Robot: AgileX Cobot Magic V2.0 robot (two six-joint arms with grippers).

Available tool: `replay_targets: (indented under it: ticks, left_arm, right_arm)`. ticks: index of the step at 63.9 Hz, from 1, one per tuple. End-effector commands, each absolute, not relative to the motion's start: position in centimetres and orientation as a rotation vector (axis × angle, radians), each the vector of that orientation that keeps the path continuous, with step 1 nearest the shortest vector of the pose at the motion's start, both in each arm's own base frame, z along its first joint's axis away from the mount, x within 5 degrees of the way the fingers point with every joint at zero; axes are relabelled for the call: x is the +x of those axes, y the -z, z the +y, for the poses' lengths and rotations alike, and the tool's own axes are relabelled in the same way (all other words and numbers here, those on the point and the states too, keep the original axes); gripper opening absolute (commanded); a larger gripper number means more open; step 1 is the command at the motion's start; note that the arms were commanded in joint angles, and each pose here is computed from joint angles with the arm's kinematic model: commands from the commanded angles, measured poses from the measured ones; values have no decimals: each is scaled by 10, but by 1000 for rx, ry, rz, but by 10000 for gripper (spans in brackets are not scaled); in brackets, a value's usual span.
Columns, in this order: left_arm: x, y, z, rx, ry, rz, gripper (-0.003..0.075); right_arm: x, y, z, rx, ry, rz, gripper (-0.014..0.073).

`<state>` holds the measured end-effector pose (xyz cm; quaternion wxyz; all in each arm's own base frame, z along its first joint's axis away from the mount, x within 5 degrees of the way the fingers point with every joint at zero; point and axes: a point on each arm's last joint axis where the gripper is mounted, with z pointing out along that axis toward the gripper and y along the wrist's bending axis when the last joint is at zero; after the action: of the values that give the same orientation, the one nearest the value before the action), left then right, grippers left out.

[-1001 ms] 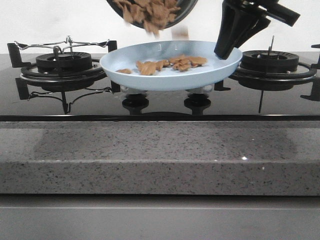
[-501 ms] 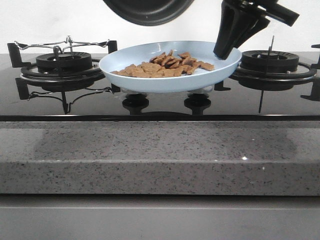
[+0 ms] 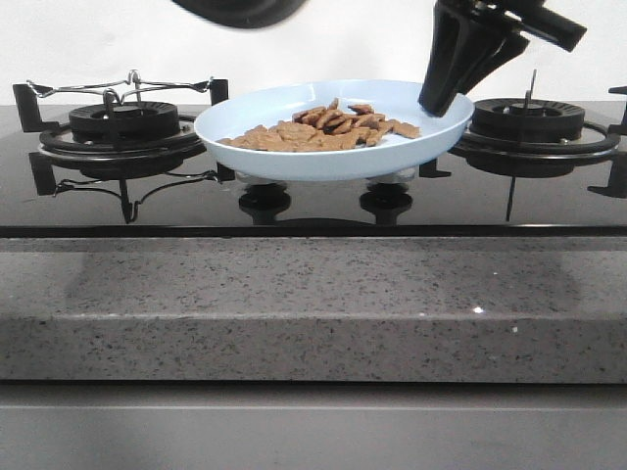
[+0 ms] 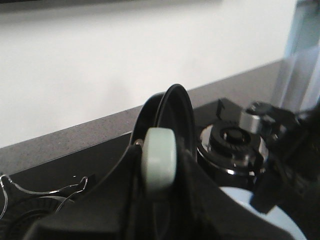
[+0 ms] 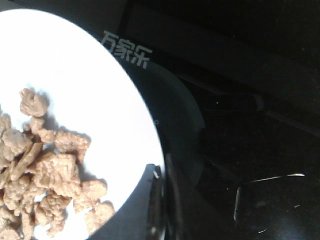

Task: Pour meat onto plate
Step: 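Tilt the pan with the left gripper, pouring meat onto the plate, then lower the empty pan back onto its burner with the left gripper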

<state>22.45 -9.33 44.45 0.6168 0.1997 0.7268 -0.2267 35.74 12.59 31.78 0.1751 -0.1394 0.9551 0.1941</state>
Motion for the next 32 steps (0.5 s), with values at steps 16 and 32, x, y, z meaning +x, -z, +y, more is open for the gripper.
replay_targets:
  ticks: [16, 32]
  left_arm:
    - [275, -435, -18, -61, 1033, 1687, -20]
    - [331, -385, 46, -367, 1346, 1597, -20]
  right_arm:
    - [348, -348, 126, -390, -598, 2600, -60]
    - [348, -348, 126, -390, -598, 2600, -60]
